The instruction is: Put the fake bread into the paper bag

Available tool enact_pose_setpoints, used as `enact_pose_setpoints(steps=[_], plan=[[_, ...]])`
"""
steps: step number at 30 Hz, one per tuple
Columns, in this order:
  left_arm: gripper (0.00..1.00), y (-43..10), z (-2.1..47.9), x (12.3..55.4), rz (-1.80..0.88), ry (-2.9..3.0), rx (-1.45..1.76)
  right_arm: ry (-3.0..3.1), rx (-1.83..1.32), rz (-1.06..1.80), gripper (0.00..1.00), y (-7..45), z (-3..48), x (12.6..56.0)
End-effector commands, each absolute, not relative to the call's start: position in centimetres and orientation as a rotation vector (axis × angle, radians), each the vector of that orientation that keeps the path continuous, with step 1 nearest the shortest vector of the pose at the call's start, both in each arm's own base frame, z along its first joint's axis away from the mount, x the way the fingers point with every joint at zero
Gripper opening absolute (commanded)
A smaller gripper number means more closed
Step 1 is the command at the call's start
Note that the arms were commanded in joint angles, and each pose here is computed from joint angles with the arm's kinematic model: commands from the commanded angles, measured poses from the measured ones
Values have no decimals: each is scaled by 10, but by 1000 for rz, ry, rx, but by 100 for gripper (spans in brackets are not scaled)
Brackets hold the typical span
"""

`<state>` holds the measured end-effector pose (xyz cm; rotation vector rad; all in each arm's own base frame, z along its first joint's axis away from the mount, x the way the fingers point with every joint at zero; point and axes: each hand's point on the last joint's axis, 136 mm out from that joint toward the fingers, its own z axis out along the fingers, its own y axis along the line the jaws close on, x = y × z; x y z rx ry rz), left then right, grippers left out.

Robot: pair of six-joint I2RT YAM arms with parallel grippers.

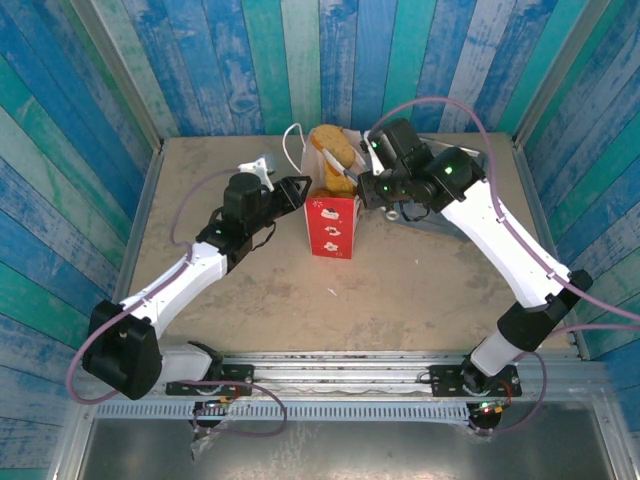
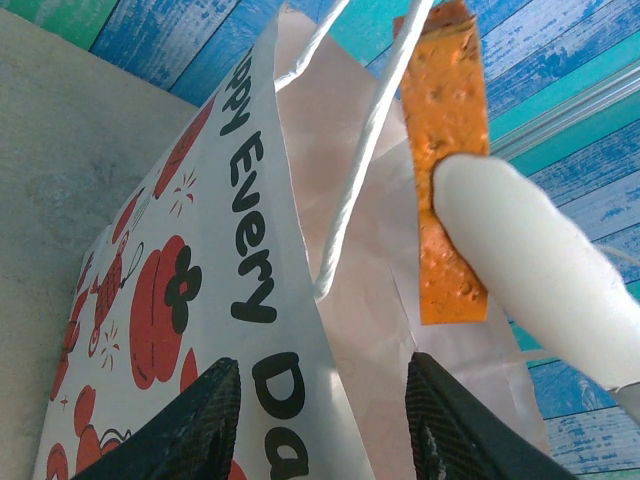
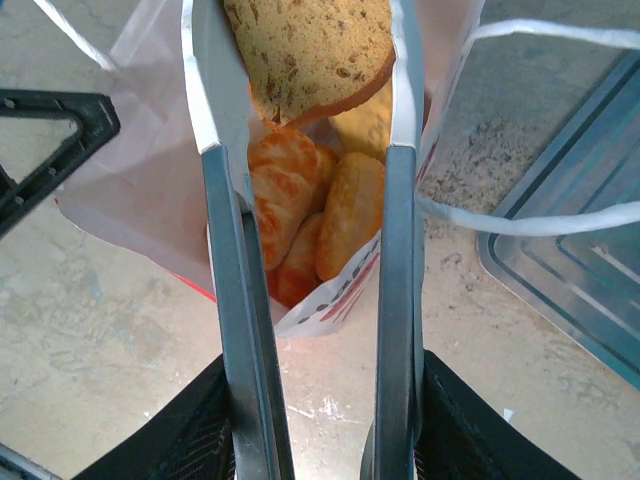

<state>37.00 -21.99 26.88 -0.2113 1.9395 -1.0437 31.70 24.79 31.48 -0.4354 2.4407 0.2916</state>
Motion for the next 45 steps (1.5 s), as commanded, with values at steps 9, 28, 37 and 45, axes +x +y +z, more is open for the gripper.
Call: enact_pose_setpoints(steps=[9,28,37,45], plan=[[48,-217,264,370,-986,1960,-198,2475,-486,225,47,246,304,317],[47,-214,262,369,-972,1959,-206,2438,-452,202,59,240,318,320],[69,-212,286,359,-1010,1896,-179,2263,-428,310,58,242,376,320],[85,-186,312,344,-916,1830,-192,2079,-338,357,57,214,434,301]])
